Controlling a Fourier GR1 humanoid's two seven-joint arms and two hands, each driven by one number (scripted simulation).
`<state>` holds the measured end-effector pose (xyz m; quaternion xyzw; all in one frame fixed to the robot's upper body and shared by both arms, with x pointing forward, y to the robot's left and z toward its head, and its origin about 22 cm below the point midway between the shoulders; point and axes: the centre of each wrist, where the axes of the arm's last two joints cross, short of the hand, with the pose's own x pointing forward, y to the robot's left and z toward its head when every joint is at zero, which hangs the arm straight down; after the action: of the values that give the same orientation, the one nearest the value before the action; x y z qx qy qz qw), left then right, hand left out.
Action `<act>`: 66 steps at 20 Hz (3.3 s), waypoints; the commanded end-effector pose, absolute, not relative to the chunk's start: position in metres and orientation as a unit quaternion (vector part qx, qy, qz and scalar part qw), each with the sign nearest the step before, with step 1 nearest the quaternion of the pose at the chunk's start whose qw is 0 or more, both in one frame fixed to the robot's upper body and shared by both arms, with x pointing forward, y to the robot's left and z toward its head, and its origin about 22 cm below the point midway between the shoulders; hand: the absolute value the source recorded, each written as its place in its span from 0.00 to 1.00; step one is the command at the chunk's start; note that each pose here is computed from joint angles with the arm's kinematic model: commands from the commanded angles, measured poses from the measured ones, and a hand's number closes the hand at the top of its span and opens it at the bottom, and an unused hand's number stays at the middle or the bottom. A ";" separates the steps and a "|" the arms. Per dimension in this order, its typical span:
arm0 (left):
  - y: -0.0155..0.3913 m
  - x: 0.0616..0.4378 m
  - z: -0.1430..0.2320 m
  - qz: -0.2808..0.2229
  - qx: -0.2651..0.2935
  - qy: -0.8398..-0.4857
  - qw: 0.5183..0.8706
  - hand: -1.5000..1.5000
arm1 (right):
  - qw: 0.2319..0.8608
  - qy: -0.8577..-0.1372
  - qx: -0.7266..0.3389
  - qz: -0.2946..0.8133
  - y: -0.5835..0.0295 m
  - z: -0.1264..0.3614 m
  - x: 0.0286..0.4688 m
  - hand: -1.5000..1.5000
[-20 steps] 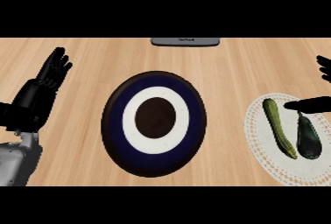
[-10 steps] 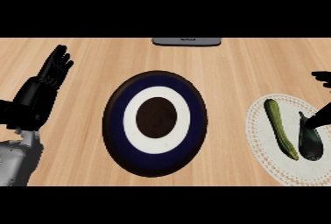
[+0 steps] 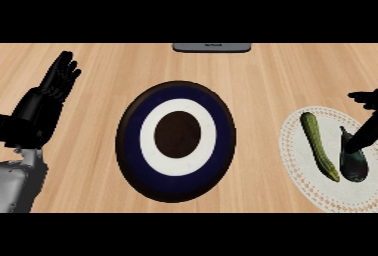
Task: Pick the eggplant from the placemat and place it in the plate
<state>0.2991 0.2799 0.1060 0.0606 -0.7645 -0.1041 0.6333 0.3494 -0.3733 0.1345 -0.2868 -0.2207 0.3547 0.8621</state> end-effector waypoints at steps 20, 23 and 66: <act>0.276 0.302 0.117 -0.103 0.056 -0.765 0.633 0.50 | 0.880 -0.105 -0.257 0.385 -0.380 0.036 0.332 0.00; 0.267 0.297 0.110 -0.107 0.051 -0.762 0.636 0.50 | 0.881 -0.086 -0.273 0.378 -0.395 0.021 0.321 0.00; 0.310 0.278 0.102 -0.072 0.105 -0.752 0.647 0.50 | 0.590 -0.630 -0.498 0.079 -0.109 0.094 0.131 1.00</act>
<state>0.2735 0.3162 0.0947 0.1139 -0.7438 -0.0688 0.6551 0.1542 -0.1337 0.0719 -0.4904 -0.6239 0.1219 0.5961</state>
